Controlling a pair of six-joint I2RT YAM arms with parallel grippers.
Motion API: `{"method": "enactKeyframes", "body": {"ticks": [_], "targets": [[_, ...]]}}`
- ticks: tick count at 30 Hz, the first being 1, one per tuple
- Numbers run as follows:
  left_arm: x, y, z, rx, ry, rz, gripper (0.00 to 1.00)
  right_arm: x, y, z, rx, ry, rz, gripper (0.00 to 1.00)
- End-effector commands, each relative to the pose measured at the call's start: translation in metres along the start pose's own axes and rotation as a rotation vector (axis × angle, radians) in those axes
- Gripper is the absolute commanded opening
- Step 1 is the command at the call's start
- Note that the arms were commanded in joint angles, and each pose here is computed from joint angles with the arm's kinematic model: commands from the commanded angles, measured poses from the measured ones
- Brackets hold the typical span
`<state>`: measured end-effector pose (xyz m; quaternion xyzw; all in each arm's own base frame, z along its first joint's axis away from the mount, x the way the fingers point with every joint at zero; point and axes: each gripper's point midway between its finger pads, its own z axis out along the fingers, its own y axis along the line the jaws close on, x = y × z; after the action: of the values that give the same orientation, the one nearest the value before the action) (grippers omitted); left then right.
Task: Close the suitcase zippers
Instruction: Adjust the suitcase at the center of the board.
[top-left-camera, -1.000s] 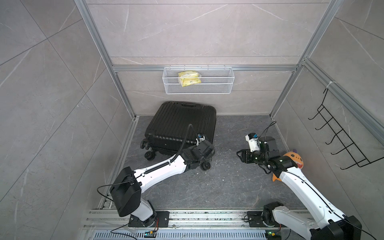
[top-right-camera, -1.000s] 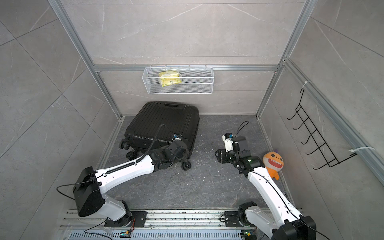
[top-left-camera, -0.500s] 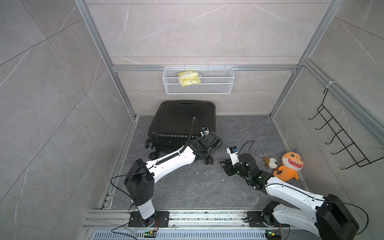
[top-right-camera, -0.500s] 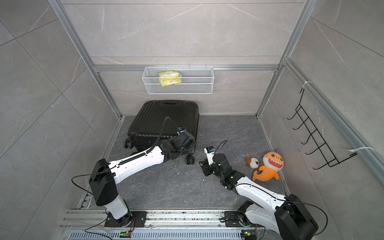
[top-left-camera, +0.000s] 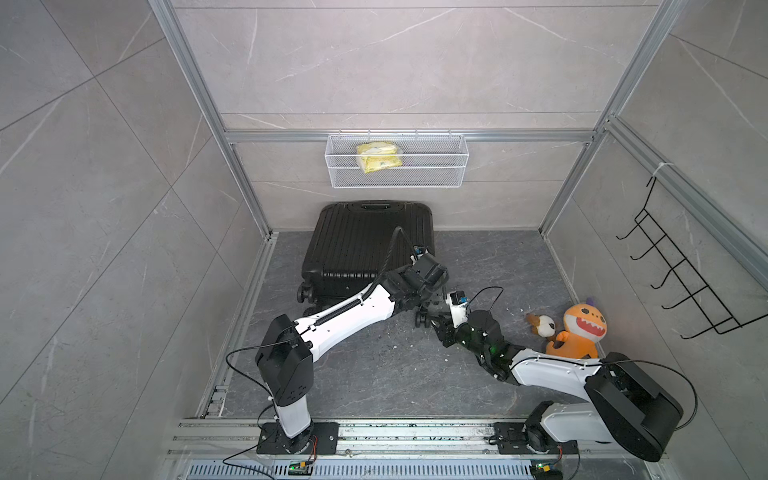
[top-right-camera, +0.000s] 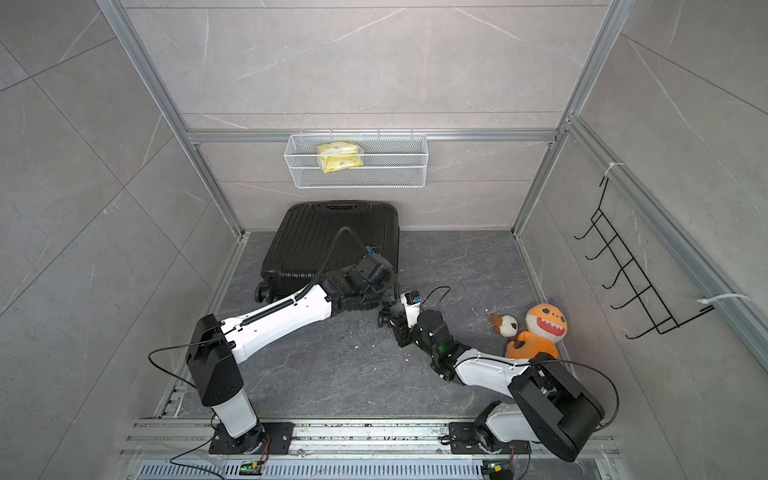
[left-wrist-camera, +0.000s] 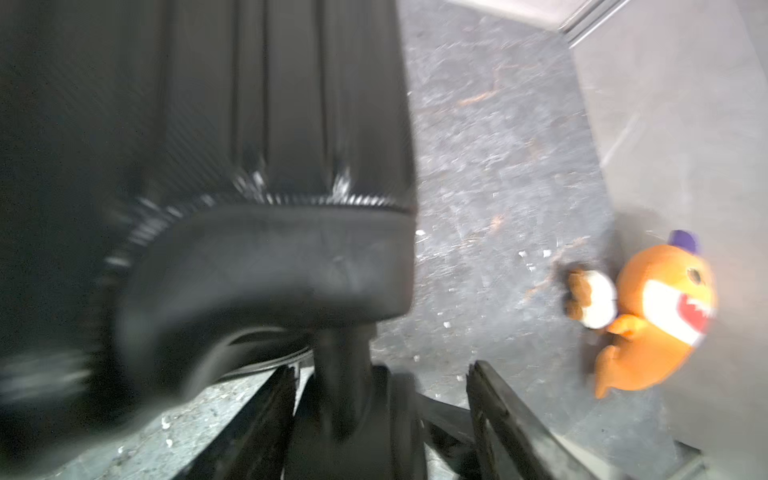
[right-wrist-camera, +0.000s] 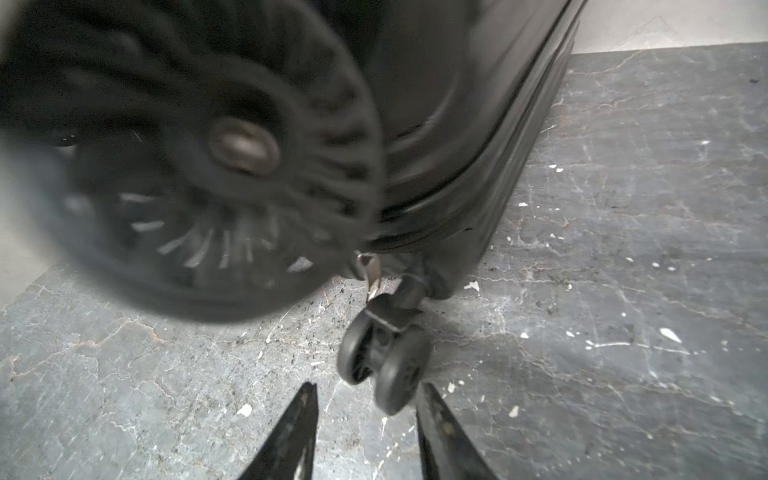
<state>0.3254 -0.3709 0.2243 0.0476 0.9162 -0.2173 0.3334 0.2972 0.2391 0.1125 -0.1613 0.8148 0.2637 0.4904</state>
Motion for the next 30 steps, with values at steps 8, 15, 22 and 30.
{"method": "enactKeyframes", "body": {"ticks": [8,15,22,30], "targets": [[-0.027,0.077,-0.118,-0.084,-0.025,0.228,0.82,-0.001,0.001,0.002,-0.005,-0.077,-0.023,0.41],[-0.011,0.218,-0.178,-0.388,-0.014,0.088,0.81,-0.003,0.006,0.009,-0.001,-0.112,-0.074,0.41],[0.009,0.277,-0.180,-0.472,0.013,-0.026,0.83,-0.003,0.007,0.015,0.015,-0.084,-0.097,0.42],[0.010,0.317,-0.157,-0.506,0.071,-0.016,0.84,-0.001,0.005,0.019,0.030,-0.059,-0.104,0.44]]}}
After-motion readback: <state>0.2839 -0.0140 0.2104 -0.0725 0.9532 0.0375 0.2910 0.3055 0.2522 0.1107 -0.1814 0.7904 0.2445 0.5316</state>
